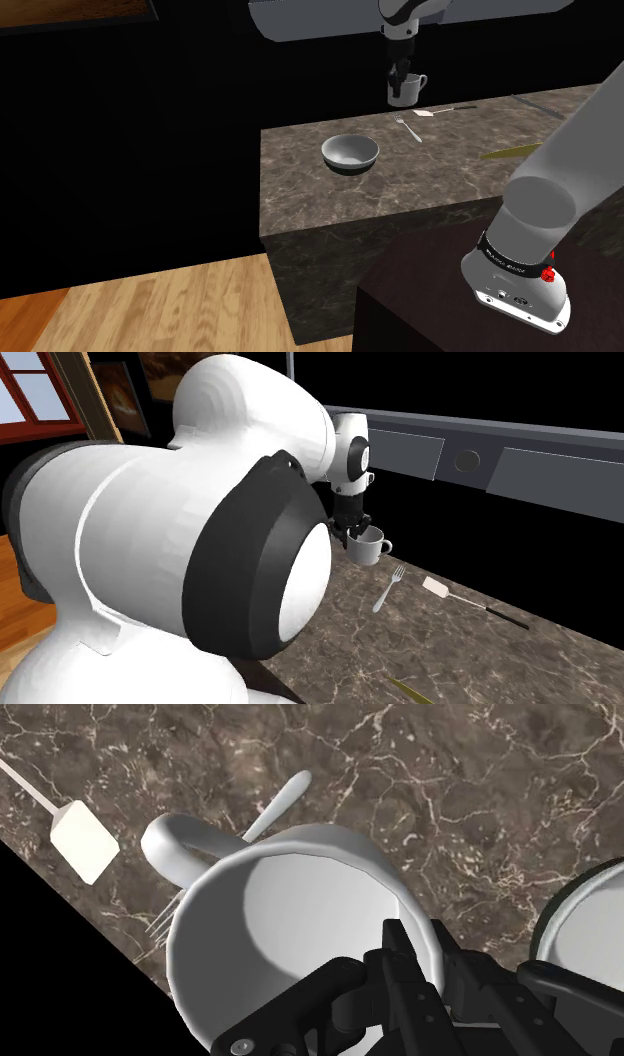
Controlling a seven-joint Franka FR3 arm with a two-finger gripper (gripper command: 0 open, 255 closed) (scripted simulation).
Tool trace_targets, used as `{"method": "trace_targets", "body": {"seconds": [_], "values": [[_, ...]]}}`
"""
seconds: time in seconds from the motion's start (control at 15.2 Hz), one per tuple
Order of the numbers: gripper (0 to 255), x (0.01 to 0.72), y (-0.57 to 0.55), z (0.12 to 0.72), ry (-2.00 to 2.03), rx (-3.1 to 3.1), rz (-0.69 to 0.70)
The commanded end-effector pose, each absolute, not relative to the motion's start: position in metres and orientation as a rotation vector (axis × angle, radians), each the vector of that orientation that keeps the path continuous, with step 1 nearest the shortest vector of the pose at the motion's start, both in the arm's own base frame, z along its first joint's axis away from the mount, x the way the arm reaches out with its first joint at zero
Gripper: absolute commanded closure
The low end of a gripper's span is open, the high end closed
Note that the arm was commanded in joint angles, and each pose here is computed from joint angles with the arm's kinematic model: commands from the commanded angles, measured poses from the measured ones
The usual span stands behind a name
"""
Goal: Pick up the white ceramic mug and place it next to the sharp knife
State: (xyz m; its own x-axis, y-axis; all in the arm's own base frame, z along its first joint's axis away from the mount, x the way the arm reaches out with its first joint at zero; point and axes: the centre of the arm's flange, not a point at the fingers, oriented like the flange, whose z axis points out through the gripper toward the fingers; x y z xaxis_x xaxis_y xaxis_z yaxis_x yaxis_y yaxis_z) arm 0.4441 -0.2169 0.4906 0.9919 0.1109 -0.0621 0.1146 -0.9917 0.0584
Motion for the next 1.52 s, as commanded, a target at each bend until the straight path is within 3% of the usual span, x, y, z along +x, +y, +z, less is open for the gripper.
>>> {"method": "trace_targets", "body": {"seconds": [0.0, 1.45], "values": [[255, 0.421, -0.230, 0.488, 0.176, 3.074, -0.090], [255, 0.160, -0.356, 0.488, 0.176, 3.074, -0.090]]}}
